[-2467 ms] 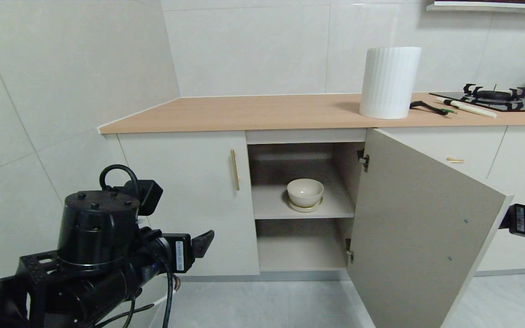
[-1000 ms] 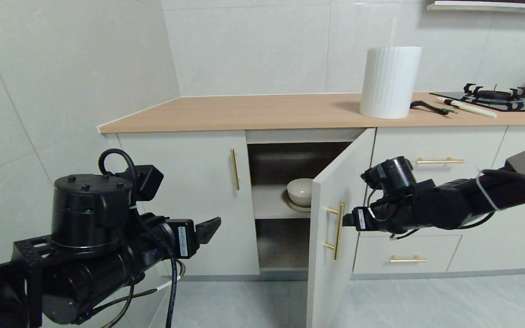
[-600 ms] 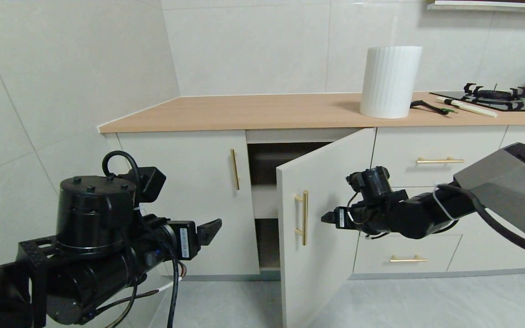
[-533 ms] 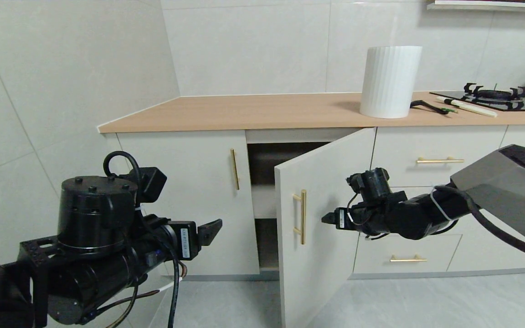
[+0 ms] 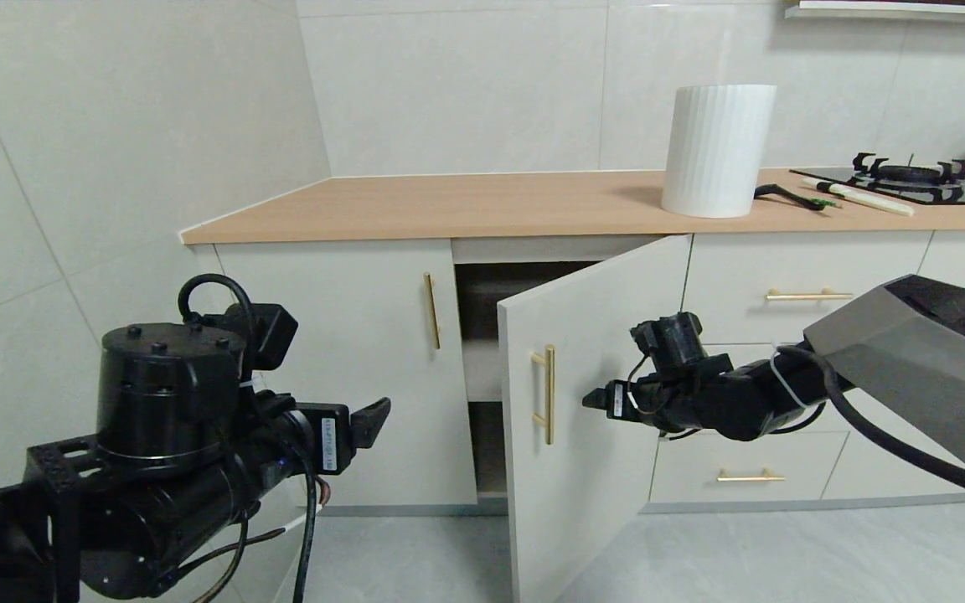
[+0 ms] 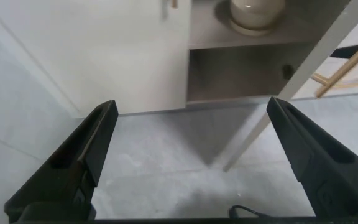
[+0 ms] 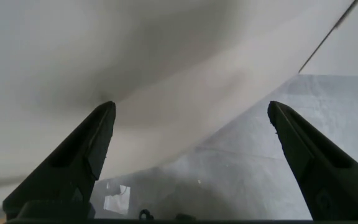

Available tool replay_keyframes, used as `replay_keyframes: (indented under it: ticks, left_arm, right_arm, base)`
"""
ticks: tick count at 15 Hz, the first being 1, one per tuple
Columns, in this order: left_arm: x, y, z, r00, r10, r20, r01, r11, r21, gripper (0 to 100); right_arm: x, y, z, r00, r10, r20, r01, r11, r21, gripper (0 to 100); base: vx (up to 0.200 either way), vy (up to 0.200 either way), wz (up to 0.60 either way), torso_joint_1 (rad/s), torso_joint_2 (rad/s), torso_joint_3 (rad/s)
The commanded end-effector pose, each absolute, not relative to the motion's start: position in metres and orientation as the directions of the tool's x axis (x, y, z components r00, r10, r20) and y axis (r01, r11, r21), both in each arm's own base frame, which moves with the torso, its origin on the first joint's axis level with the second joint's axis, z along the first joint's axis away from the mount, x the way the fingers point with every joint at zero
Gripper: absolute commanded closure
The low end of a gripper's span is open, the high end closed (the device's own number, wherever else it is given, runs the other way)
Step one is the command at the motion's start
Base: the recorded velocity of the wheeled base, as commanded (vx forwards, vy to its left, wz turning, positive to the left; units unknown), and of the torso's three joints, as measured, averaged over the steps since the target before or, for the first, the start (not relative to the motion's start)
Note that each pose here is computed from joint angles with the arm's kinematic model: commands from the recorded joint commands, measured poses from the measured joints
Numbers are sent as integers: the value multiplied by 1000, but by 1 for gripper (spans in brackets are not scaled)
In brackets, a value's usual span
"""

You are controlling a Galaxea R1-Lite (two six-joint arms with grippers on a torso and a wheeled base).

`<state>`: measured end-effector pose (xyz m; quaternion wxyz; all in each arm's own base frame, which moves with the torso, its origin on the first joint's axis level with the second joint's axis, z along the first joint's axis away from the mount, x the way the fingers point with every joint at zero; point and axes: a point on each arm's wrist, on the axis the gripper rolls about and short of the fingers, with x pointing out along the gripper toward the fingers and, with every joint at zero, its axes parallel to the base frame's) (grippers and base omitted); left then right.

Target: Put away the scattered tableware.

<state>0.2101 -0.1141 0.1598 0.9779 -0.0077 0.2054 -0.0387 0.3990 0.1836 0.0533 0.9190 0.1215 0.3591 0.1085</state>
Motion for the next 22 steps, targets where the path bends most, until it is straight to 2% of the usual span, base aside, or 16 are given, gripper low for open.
replay_keyframes:
  ticks: [1,2,5,6,13,18,22]
  left_arm:
    - [208,-113,163,919,-74,-388,66,997,-33,0]
    - [208,-112,163,922,-58,-382,58,998,-12,0]
    - [209,-111,152,915,67,-397,-2,987,163,0]
    - [209,-112,148,910,71,-407,7,982,187,0]
    - [209,-113,147,910,67,-410,12,982,188,0]
    - [211,-114,145,907,68,-415,13,982,191,0]
    - [210,-113,147,909,69,-411,11,982,189,0]
  right_arm:
    - [401,188,48,715,288,-637,-114,947,299,0]
    - [401,188,46,712,286,-641,-113,948,298,0]
    - [404,184,45,713,279,-643,-104,949,297,0]
    - [404,183,45,712,277,-646,-101,950,297,0]
    - [404,183,44,713,275,-646,-97,950,297,0]
    - [416,188,43,731,280,-622,-49,931,362,0]
    - [428,192,44,746,291,-599,7,896,444,0]
  base:
    - [0,0,0,0,0,0]
    - [0,0,0,0,0,0]
    - [0,0,0,0,0,0]
    - [0,0,0,0,0,0]
    - [0,0,0,0,0,0]
    - [200,0,0,1,3,6]
    - [0,0,0,0,0,0]
